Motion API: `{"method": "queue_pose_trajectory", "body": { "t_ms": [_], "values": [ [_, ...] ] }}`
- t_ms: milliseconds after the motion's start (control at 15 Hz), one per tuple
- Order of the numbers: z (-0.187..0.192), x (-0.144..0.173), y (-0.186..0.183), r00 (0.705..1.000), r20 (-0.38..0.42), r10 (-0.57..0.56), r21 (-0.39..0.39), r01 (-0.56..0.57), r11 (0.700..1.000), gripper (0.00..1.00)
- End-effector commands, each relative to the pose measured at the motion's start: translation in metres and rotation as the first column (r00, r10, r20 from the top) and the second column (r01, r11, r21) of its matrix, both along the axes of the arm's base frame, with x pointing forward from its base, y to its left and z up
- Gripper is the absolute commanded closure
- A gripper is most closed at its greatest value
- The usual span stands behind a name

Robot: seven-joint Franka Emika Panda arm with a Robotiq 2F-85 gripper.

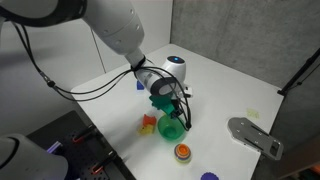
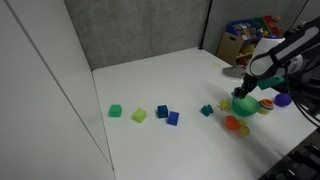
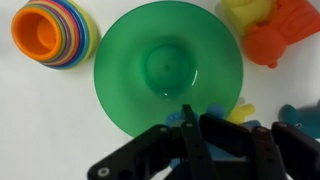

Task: Pick up the light blue toy from the green bowl and put it on the table

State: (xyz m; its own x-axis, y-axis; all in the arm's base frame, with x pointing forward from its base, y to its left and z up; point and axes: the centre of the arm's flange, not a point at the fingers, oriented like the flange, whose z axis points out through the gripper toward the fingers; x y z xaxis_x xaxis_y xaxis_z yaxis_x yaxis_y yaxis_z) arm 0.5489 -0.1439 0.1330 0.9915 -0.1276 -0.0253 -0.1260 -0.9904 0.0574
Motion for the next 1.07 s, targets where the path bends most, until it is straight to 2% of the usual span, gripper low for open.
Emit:
{"method": "queue_pose_trajectory", "body": {
  "t_ms": [0,67,133,267,467,733,1000],
  "values": [
    [0.052,-0.006,0.039,0.999,0.002,0.050,0.046,-0.050,0.998,0.96],
    [0.062,-0.007,0.052,0.997,0.000,0.074,0.060,-0.074,0.995,0.95],
    [0.073,-0.009,0.066,0.995,-0.015,0.101,0.088,-0.099,0.991,0.66],
    [0.091,-0.011,0.089,0.990,-0.046,0.134,0.135,-0.127,0.983,0.58],
    [0.114,-0.008,0.107,0.984,-0.100,0.148,0.170,-0.129,0.977,0.33],
    [0.149,-0.004,0.106,0.978,-0.165,0.132,0.174,-0.103,0.979,0.02],
    [0.185,-0.006,0.098,0.974,-0.200,0.104,0.156,-0.073,0.985,0.00]
  ]
}}
